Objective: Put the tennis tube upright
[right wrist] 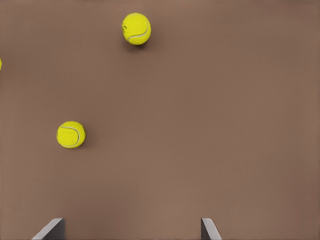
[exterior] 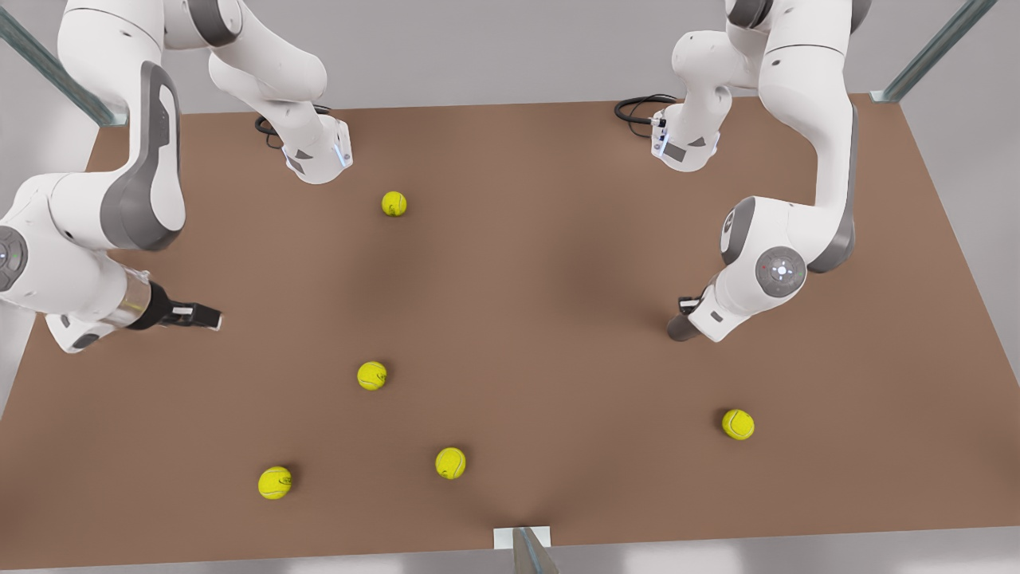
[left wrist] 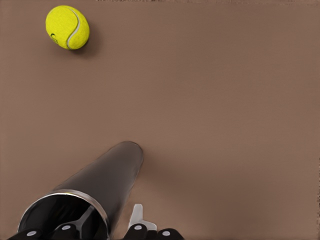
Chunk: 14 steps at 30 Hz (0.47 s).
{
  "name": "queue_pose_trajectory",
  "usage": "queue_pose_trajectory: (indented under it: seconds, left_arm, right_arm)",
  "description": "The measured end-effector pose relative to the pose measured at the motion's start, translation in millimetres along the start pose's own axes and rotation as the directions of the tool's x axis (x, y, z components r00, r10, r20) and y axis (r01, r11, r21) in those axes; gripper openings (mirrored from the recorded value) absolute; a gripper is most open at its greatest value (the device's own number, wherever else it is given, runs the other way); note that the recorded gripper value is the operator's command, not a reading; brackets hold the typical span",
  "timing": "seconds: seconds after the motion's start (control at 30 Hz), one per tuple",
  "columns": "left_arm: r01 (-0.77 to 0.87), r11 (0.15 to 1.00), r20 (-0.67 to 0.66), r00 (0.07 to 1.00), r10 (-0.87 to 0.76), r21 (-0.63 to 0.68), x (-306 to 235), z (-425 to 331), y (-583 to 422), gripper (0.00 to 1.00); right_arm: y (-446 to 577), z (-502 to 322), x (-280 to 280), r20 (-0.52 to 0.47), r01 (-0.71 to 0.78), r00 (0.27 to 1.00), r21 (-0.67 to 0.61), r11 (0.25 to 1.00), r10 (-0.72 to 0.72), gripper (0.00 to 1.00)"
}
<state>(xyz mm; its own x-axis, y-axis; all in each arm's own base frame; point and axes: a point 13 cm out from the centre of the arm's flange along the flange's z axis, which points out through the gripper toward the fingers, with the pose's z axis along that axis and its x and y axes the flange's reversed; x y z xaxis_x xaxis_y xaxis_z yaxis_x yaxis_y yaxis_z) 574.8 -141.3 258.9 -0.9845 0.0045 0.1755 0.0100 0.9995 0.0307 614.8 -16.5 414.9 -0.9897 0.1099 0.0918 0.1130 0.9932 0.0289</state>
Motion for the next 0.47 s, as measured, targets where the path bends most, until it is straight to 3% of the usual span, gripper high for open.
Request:
queue_pose_trajectory:
  seconds: [0.13,0.23,0.33,0.47]
  left_arm:
    - [0.006,1.0,0.034,0.999,-0.007,0.023,-4.3,-31.7,-4.5,1.0]
    - [-0.009,1.0,0.102,0.995,0.006,0.03,7.8,-120.3,-9.2,1.0]
    - [-0.055,0.998,0.162,0.986,0.048,0.04,55.2,-207.0,-19.5,1.0]
    - [-0.092,0.995,0.12,0.989,0.089,0.027,113.9,-192.9,-16.5,1.0]
  right_arm:
    - [-3.0,-19.7,-7.3,0.042,0.015,0.999,0.02,1.0,-0.016,1.0]
    - [-4.4,-20.1,-7.8,0.042,0.021,0.999,0.024,0.999,-0.022,1.0]
    - [-5.3,-20.0,-7.9,0.042,0.025,0.999,0.026,0.999,-0.026,1.0]
    - [-5.4,-19.6,-7.9,0.041,0.032,0.999,0.026,0.999,-0.034,1.0]
